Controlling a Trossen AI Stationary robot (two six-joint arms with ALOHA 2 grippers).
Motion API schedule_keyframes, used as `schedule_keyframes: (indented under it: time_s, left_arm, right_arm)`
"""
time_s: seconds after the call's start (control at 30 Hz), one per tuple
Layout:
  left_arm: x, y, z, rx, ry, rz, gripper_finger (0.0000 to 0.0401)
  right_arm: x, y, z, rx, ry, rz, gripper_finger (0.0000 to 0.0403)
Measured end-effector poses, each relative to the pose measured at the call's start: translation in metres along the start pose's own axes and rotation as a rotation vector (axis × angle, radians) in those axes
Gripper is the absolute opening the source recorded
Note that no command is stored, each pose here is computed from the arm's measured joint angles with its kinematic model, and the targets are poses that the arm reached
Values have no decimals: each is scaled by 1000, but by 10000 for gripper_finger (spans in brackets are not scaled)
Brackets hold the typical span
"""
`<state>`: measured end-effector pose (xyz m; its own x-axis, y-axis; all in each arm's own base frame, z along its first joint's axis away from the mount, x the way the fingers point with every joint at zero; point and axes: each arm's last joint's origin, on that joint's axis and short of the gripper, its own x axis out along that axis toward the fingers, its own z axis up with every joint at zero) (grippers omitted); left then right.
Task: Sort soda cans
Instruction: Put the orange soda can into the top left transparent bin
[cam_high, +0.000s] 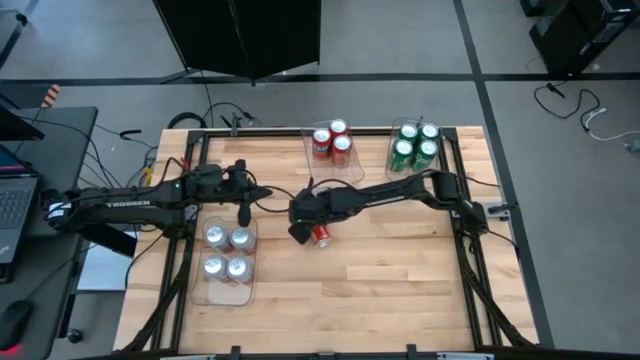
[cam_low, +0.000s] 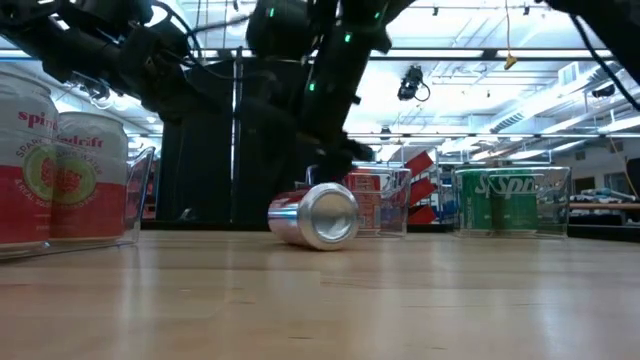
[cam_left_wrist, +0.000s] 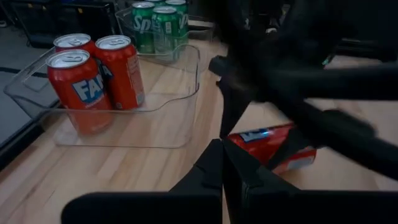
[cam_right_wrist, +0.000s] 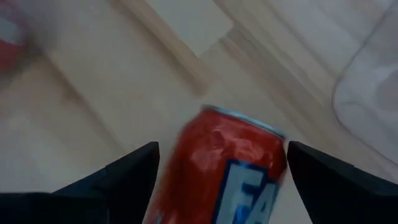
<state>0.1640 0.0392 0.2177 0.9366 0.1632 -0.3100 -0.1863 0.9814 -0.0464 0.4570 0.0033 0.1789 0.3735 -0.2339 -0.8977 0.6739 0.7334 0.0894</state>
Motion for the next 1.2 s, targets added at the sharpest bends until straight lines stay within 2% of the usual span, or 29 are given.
schedule_keyframes:
  time_s: [0.1, 0.23, 0.37, 0.43, 0.57, 0.7, 0.8, 0.97, 1.07, 1.2]
  left_arm:
    - [0, 0, 0, 16, 0, 0, 1]
    - [0, 0, 0, 22, 0, 0, 1]
    - [0, 0, 0, 21, -1, 0, 1]
    - [0, 0, 0, 21, -2, 0, 1]
    - [0, 0, 0, 22, -2, -1, 1]
    - [0, 0, 0, 22, -2, -1, 1]
    - [0, 0, 0, 22, -2, -1, 1]
    - [0, 0, 0, 22, -3, -1, 1]
    - [0, 0, 0, 23, -3, -1, 1]
    - [0, 0, 1, 24, -9, -1, 1]
  right_arm:
    - [15, -3, -2, -1, 37, -28, 340]
    - [24, -2, -2, -37, 47, -11, 335]
    - [23, -1, 0, -44, 19, -1, 311]
    - [20, 1, 2, -80, -1, 18, 291]
    - [6, 5, 9, -193, -65, 73, 287]
    - [-37, 11, 21, -267, -238, 84, 287]
    - [-75, 13, 30, -298, -411, 34, 287]
    - [-126, 5, 40, -247, -726, -213, 287]
    - [-124, -7, 43, -200, -844, -342, 287]
    - [-85, -33, 36, -166, -916, -358, 287]
